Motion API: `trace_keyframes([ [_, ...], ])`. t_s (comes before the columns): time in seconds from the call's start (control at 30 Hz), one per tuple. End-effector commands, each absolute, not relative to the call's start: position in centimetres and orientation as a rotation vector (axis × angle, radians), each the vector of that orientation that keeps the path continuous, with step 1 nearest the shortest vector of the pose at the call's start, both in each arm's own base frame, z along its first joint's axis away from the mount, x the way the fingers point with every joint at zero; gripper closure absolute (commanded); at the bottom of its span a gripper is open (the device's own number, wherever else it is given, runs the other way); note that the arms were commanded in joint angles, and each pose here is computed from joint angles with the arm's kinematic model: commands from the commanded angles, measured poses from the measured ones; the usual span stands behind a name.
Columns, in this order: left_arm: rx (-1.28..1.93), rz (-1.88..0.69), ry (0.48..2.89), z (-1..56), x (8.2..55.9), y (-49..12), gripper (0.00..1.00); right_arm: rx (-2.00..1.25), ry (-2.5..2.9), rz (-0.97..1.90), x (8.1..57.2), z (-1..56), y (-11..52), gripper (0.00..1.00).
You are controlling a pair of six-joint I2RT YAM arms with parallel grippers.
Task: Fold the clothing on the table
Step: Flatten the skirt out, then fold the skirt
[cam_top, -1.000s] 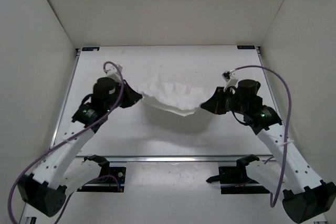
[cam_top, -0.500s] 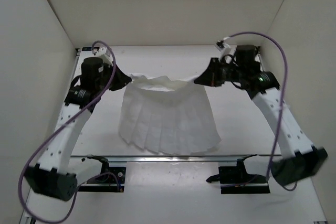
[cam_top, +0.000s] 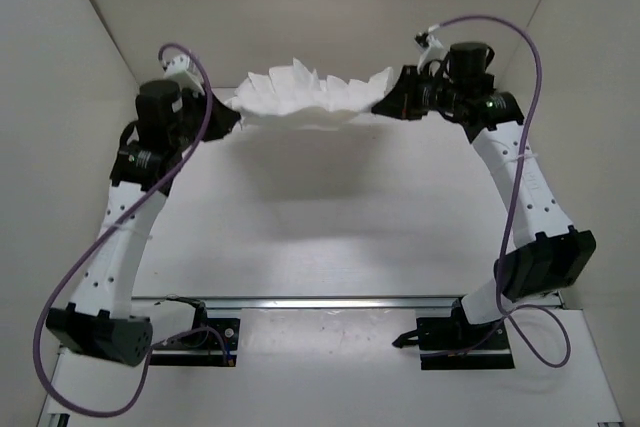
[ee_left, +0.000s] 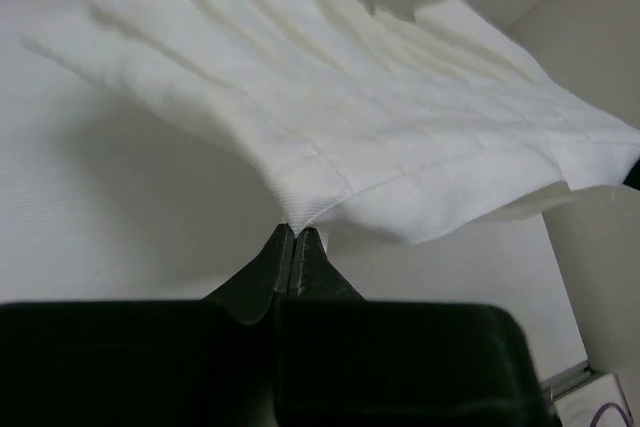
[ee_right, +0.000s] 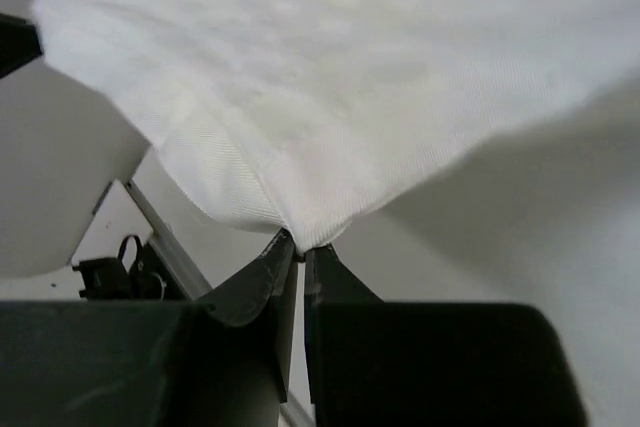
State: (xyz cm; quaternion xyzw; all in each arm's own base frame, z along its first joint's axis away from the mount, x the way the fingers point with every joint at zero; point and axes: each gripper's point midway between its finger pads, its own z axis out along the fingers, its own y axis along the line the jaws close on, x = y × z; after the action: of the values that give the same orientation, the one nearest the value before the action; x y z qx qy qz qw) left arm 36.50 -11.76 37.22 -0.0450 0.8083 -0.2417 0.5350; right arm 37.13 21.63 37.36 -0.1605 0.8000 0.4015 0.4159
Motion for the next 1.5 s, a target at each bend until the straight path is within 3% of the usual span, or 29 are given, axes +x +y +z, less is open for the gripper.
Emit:
trace_keyframes([
  [0.0,-0.125,-0.599,2.078,28.7,35.0,-12.7,1.0,-0.333,2.1,1.075,36.8,30.6,20.7,1.0],
  [0.23,-0.223,-0.61,2.371,11.1,28.9,-13.1,1.0,-0.074,2.374,1.093,32.4,14.6,18.4,0.98],
  [0.27,-0.249,-0.59,2.413,9.0,28.0,-12.5,0.94,-0.059,2.41,1.087,31.5,13.1,18.2,0.85],
  [0.3,-0.245,-0.584,2.447,7.5,27.0,-12.4,0.74,-0.043,2.445,1.067,30.6,11.8,18.1,0.71],
  [0.37,-0.246,-0.581,2.463,6.5,26.0,-12.1,0.48,-0.02,2.499,1.006,29.4,10.1,17.9,0.58],
  [0.43,-0.262,-0.56,2.483,5.6,24.9,-11.7,0.37,-0.002,2.504,0.923,28.2,9.4,17.7,0.49],
  [0.5,-0.25,-0.583,2.48,5.2,23.8,-12.3,0.34,0.038,2.501,0.869,27.5,9.0,17.4,0.48],
  [0.63,-0.253,-0.557,2.483,4.5,22.6,-12.2,0.31,0.087,2.497,0.822,25.6,8.2,17.1,0.48],
  [0.87,-0.257,-0.512,2.527,3.0,21.7,-11.8,0.31,0.093,2.514,0.794,20.8,5.3,18.1,0.57],
  [1.23,-0.306,-0.511,2.543,0.9,19.4,-11.3,0.34,0.044,2.56,0.882,18.4,3.4,21.1,0.59],
  [1.33,-0.304,-0.51,2.541,0.6,19.3,-11.4,0.37,0.027,2.578,0.891,17.5,2.9,21.8,0.59],
  [1.4,-0.31,-0.511,2.533,0.7,19.4,-11.6,0.54,0.0,2.588,0.892,17.0,2.7,22.2,0.6],
  [1.43,-0.307,-0.523,2.522,0.8,19.6,-11.7,0.59,0.008,2.593,0.882,17.2,2.5,22.1,0.64],
  [1.47,-0.311,-0.53,2.517,0.6,19.5,-11.7,0.7,0.014,2.605,0.877,17.2,2.3,22.0,0.72],
])
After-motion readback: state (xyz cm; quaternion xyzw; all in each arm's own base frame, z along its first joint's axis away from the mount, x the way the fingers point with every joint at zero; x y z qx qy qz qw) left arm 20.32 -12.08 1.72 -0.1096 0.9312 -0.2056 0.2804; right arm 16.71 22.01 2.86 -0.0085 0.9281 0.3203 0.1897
